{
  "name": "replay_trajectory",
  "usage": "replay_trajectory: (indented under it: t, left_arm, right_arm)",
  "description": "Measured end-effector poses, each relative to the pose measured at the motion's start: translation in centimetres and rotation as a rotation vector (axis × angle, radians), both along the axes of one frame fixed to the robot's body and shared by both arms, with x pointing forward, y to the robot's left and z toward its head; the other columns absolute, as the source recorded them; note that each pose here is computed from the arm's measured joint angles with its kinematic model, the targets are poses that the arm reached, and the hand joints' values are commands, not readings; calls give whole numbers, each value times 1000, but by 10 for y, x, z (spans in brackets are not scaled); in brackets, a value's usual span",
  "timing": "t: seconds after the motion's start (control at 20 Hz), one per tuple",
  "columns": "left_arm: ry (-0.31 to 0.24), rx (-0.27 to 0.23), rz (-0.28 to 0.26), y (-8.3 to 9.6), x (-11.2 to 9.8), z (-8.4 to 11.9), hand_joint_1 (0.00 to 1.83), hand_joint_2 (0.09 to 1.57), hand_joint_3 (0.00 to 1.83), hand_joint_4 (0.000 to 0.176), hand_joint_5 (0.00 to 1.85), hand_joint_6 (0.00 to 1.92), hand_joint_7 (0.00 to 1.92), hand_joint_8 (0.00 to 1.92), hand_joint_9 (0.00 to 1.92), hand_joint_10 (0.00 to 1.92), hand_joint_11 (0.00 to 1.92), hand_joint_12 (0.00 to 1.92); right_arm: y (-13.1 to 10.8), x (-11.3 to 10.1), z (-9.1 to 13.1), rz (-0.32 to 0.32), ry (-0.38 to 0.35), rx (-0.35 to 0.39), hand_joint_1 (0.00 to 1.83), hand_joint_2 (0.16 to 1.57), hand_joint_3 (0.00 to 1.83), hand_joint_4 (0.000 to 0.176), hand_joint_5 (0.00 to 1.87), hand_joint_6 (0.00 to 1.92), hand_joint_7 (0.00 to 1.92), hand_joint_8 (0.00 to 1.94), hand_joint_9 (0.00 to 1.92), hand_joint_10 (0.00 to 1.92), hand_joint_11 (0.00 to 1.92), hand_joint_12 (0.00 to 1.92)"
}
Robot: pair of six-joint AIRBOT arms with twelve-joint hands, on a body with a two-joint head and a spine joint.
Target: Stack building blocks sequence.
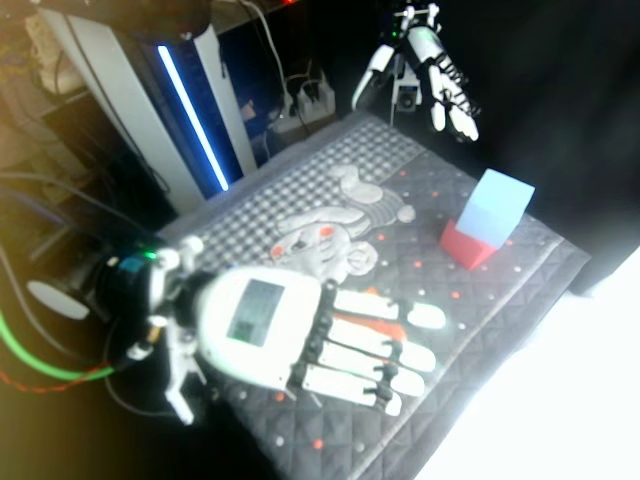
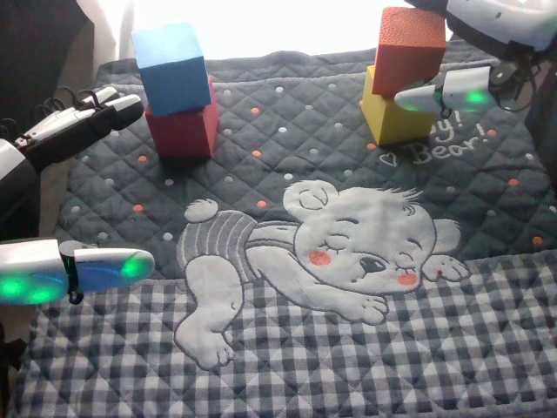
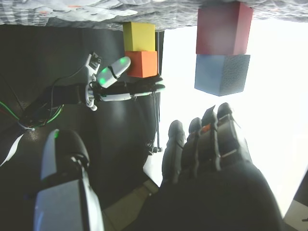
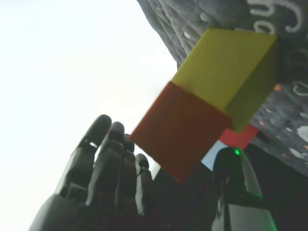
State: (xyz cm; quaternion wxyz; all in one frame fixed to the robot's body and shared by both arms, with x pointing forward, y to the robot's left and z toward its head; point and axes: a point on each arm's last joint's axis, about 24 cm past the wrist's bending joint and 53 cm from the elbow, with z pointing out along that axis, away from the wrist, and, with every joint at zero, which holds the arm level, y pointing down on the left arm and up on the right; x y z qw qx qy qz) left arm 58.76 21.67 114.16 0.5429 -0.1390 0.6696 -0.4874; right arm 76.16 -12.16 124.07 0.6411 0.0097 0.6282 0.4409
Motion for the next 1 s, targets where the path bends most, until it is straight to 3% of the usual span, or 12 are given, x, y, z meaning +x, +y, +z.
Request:
replay_trajectory:
  t: [0.15,0.2,0.3,0.35,0.4,0.45,0.6,0.65,0.7,0.85,0.9,1.0]
  left_arm:
    - [0,0,0,0,0,0,774,903,5,11,182,1,19,4,0,0,0,0]
    - [0,0,0,0,0,0,775,904,5,8,178,0,18,3,0,0,0,0]
    - [-2,-1,0,0,0,1,778,896,0,18,168,0,5,0,0,0,0,0]
    - [-4,0,0,0,0,1,788,890,0,37,159,0,0,0,0,0,0,0]
    - [-11,7,0,2,2,2,770,873,0,66,142,0,0,0,0,0,0,0]
    - [-16,10,5,5,3,3,736,867,0,84,95,0,0,0,0,0,0,0]
    - [-83,14,12,8,-4,26,706,830,0,94,78,1,0,0,0,0,0,0]
    - [-103,12,9,8,-8,32,652,825,0,68,15,0,0,0,0,0,0,0]
    - [-140,-3,5,6,-13,42,658,821,0,66,2,0,0,0,0,0,0,0]
    - [-201,-41,16,8,-18,57,500,939,32,84,0,0,0,0,0,0,15,7]
    - [-215,-52,32,10,-18,60,516,1008,25,127,0,0,0,0,0,0,2,1]
    - [-189,-77,59,14,-16,52,405,1119,17,168,0,0,0,0,0,0,0,0]
  right_arm:
    - [5,-11,5,29,-30,6,741,948,1,176,0,0,0,0,0,0,0,125]
    - [6,-17,8,38,-41,10,743,942,0,176,0,0,0,0,0,0,0,24]
    - [1,-36,19,64,-83,26,705,933,0,176,0,0,0,0,0,0,0,0]
    - [-3,-46,22,75,-105,39,744,916,0,116,0,0,0,0,0,0,0,0]
    - [-12,-65,25,89,-129,72,668,898,0,119,0,0,0,0,0,0,28,13]
    - [-23,-88,23,116,-143,105,677,892,0,149,0,0,0,0,0,0,5,2]
    - [-56,-139,10,123,-129,175,729,934,8,175,0,0,0,0,0,0,0,0]
    - [-63,-147,9,117,-133,188,800,964,17,176,0,0,0,0,0,0,0,0]
    - [-75,-159,7,99,-137,211,845,944,5,176,0,0,0,0,0,0,0,0]
    - [-102,-180,-7,34,-104,230,835,959,5,176,0,0,0,0,0,0,0,0]
    - [-113,-186,-15,1,-79,226,818,1005,22,176,0,0,0,0,0,0,0,0]
    - [-122,-187,-26,-40,-45,224,863,963,0,176,0,0,0,0,0,0,0,0]
